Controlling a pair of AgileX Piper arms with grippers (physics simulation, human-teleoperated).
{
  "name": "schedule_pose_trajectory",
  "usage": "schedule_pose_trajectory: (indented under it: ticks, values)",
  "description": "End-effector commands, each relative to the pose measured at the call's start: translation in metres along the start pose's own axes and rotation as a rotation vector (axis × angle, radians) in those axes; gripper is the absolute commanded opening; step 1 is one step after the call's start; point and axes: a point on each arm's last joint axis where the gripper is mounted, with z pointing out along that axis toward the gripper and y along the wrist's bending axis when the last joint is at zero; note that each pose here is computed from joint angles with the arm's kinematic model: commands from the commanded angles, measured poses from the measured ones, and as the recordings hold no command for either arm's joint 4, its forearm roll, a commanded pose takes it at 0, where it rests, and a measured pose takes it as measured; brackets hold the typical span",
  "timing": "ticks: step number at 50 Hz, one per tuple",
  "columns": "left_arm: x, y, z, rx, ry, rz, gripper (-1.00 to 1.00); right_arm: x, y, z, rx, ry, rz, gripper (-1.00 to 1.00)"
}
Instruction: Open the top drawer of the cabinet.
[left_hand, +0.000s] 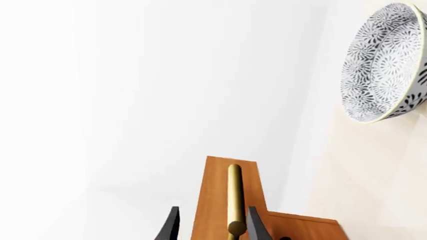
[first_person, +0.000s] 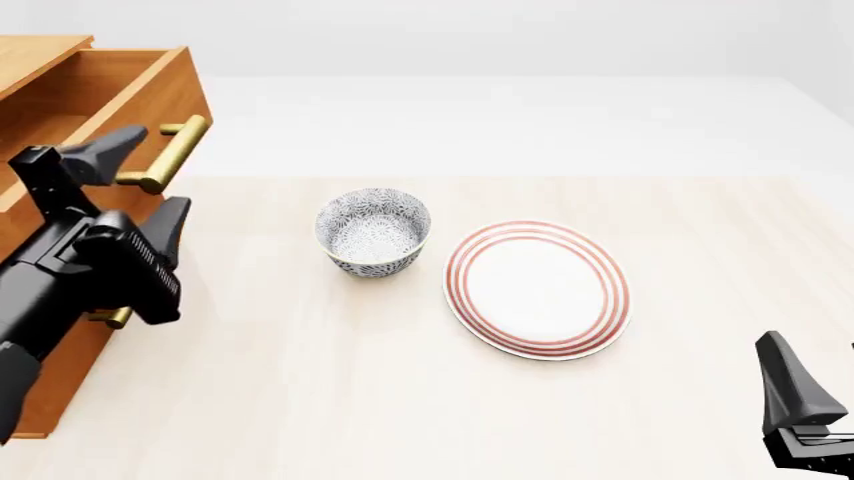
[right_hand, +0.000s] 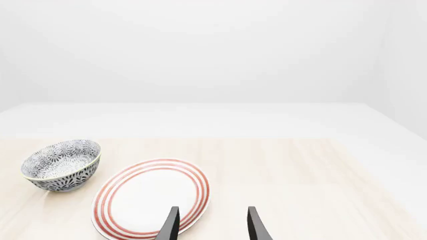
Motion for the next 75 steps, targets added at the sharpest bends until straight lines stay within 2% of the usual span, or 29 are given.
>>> schedule_pose_trajectory:
  ticks: [1, 18, 19, 26, 27, 32, 34, 43, 47, 51, 56, 57, 59, 66, 68, 71, 75]
  values:
    - [-0.007, 0.008, -0.009, -0.024, -0.037, -0.019, 1.0, 0.0, 0.0, 0.0, 0.0, 0.0, 0.0, 1.0]
    - [-0.018, 0.009, -0.012, 0.005, -0.089, -0.065, 1.0, 0.0, 0.0, 0.0, 0.0, 0.0, 0.0, 1.0]
    - [-0.021, 0.015, -0.013, 0.005, -0.106, -0.097, 1.0, 0.0, 0.0, 0.0, 0.0, 0.0, 0.0, 1.0]
    - [-0.019, 0.017, -0.017, 0.011, -0.095, -0.129, 1.0, 0.0, 0.0, 0.0, 0.0, 0.0, 0.0, 1.0]
    - [-0.019, 0.024, -0.019, 0.016, -0.094, -0.173, 1.0, 0.0, 0.0, 0.0, 0.0, 0.0, 0.0, 1.0]
    - [-0.017, 0.027, -0.023, 0.008, -0.084, -0.206, 1.0, 0.0, 0.0, 0.0, 0.0, 0.0, 0.0, 1.0]
    - [-0.017, 0.036, -0.026, 0.003, -0.082, -0.263, 1.0, 0.0, 0.0, 0.0, 0.0, 0.0, 0.0, 1.0]
    - [-0.011, 0.047, -0.037, -0.005, -0.044, -0.367, 1.0, 0.0, 0.0, 0.0, 0.0, 0.0, 0.0, 1.0]
    - [-0.013, 0.051, -0.038, -0.001, -0.053, -0.417, 1.0, 0.0, 0.0, 0.0, 0.0, 0.0, 0.0, 1.0]
    - [-0.011, 0.061, -0.045, -0.029, -0.049, -0.484, 1.0, 0.0, 0.0, 0.0, 0.0, 0.0, 0.0, 1.0]
    - [-0.007, 0.065, -0.055, -0.06, -0.026, -0.519, 1.0, 0.0, 0.0, 0.0, 0.0, 0.0, 0.0, 1.0]
    - [-0.004, 0.069, -0.057, -0.063, -0.004, -0.543, 1.0, 0.0, 0.0, 0.0, 0.0, 0.0, 0.0, 1.0]
    - [-0.004, 0.073, -0.062, -0.08, -0.008, -0.571, 1.0, 0.0, 0.0, 0.0, 0.0, 0.0, 0.0, 1.0]
    - [-0.003, 0.083, -0.069, -0.086, 0.004, -0.667, 1.0, 0.0, 0.0, 0.0, 0.0, 0.0, 0.0, 1.0]
    - [0.0, 0.089, -0.074, -0.097, 0.032, -0.705, 1.0, 0.0, 0.0, 0.0, 0.0, 0.0, 0.0, 1.0]
    - [-0.003, 0.096, -0.075, -0.091, 0.014, -0.758, 1.0, 0.0, 0.0, 0.0, 0.0, 0.0, 0.0, 1.0]
    - [-0.002, 0.099, -0.073, -0.08, 0.033, -0.774, 1.0, 0.0, 0.0, 0.0, 0.0, 0.0, 0.0, 1.0]
